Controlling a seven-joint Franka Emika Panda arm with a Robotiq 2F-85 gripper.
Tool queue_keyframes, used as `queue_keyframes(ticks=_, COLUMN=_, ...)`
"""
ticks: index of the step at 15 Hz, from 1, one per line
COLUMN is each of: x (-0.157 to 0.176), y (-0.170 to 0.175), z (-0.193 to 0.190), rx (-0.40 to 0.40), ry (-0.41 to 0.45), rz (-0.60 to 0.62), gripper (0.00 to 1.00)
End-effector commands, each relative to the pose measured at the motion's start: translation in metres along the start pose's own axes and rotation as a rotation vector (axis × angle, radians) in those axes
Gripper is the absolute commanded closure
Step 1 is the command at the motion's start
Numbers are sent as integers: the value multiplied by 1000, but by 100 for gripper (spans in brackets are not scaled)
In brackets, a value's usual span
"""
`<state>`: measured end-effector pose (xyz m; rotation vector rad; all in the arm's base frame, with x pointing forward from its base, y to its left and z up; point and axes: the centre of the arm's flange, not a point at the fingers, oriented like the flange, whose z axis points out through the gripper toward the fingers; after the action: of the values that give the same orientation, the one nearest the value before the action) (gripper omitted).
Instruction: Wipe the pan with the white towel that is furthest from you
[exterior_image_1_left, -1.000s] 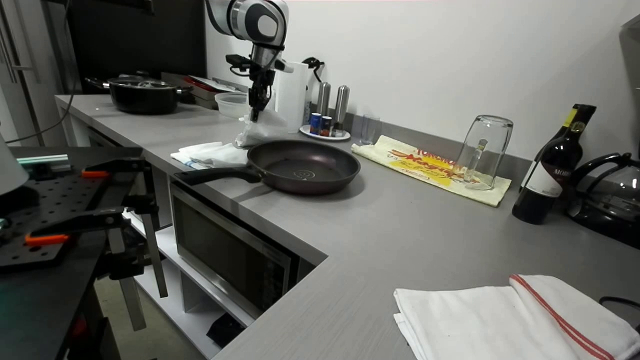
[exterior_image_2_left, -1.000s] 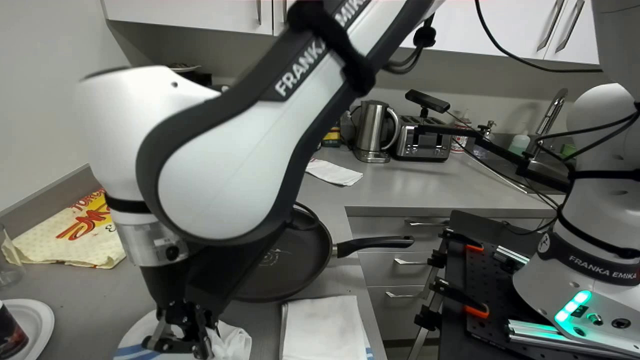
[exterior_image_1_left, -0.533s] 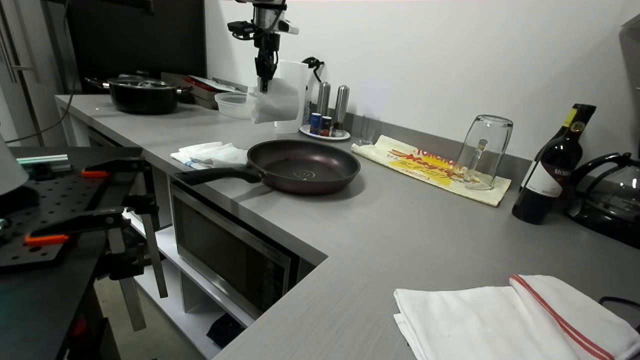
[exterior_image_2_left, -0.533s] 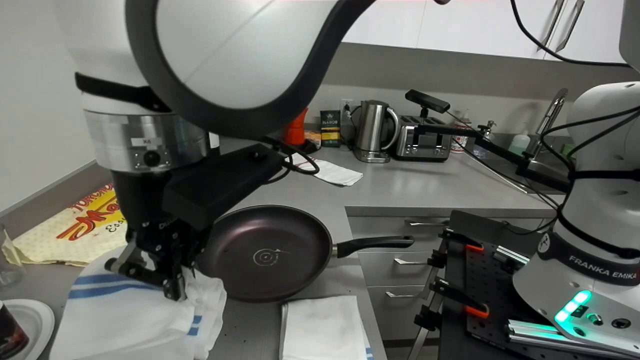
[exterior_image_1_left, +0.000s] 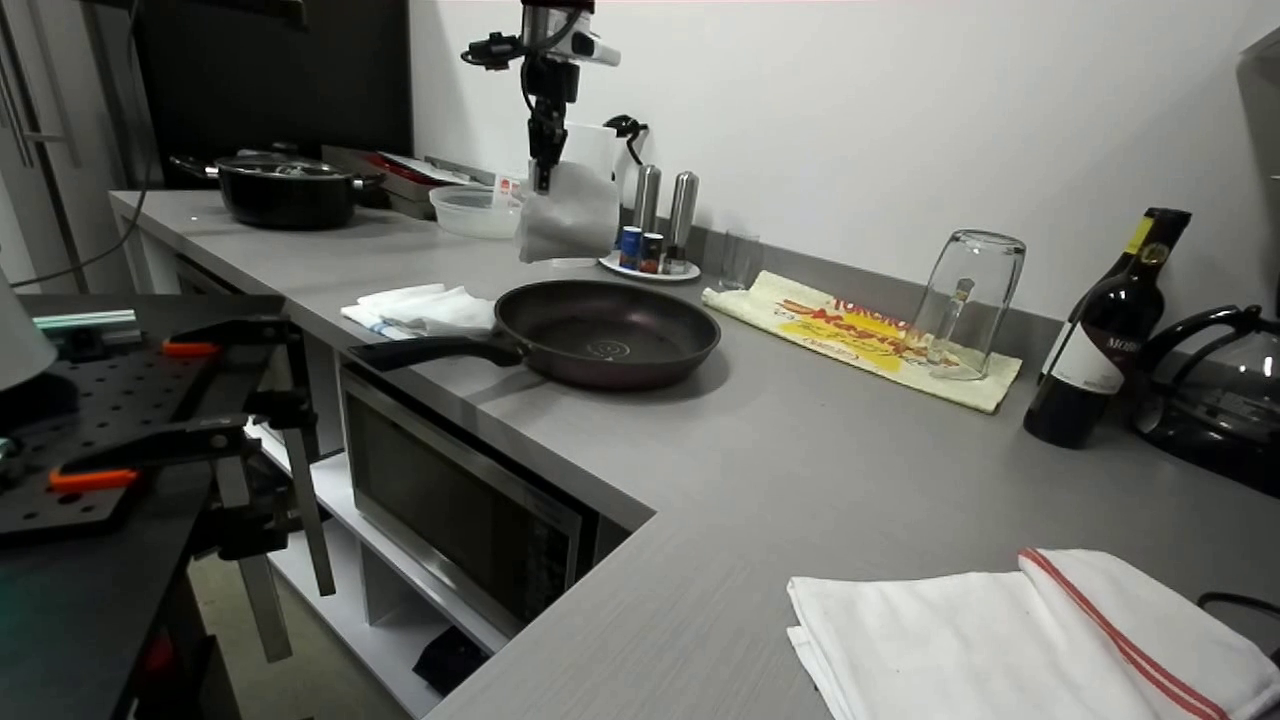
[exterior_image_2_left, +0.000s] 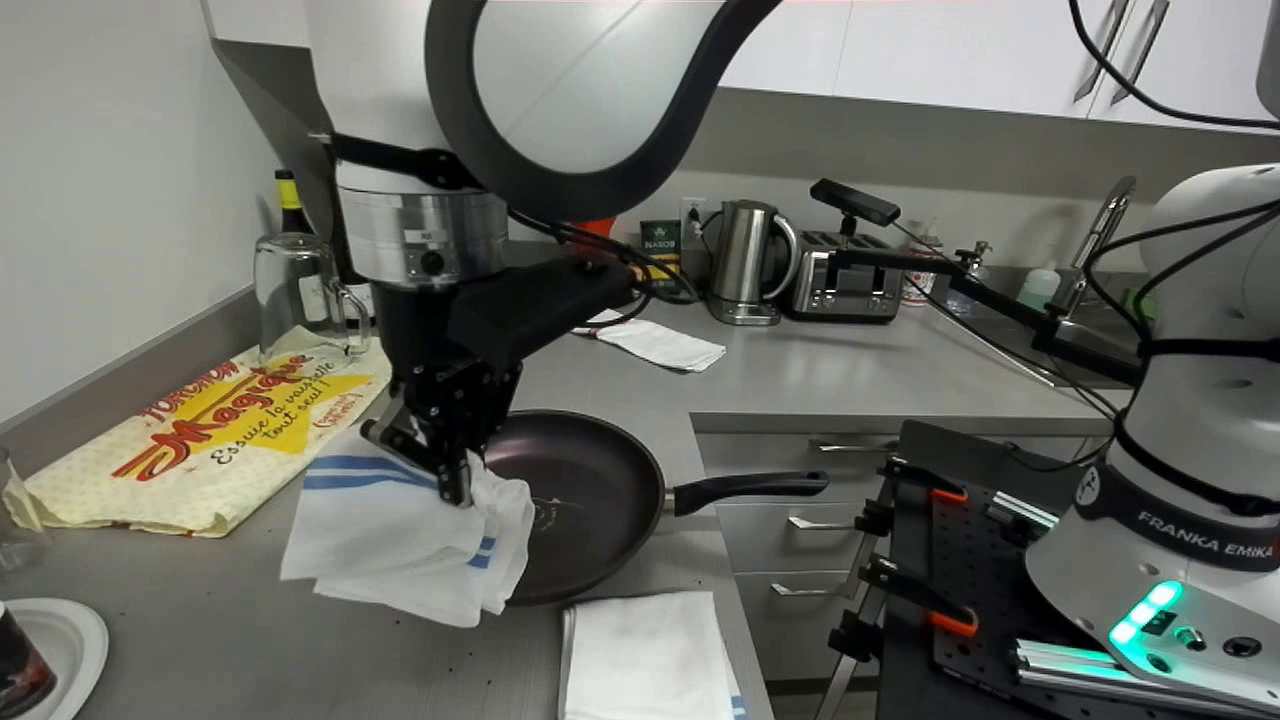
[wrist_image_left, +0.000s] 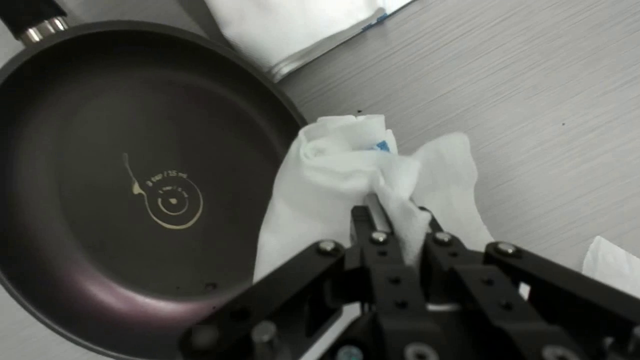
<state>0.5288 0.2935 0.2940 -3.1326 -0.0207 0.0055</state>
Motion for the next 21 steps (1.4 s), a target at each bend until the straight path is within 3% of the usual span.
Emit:
queue_keyframes(ticks=1, x=-13, y=37, z=-4, rx=19, ry=-17, rz=68, gripper=98)
queue_keyframes(ticks=10, x=-21, y=89, z=53, rx=74, ry=-147, rz=197, gripper=98)
queue_keyframes(ticks=21, x=-18, y=108, z=126, rx=95, ry=-193, rz=214, gripper=98)
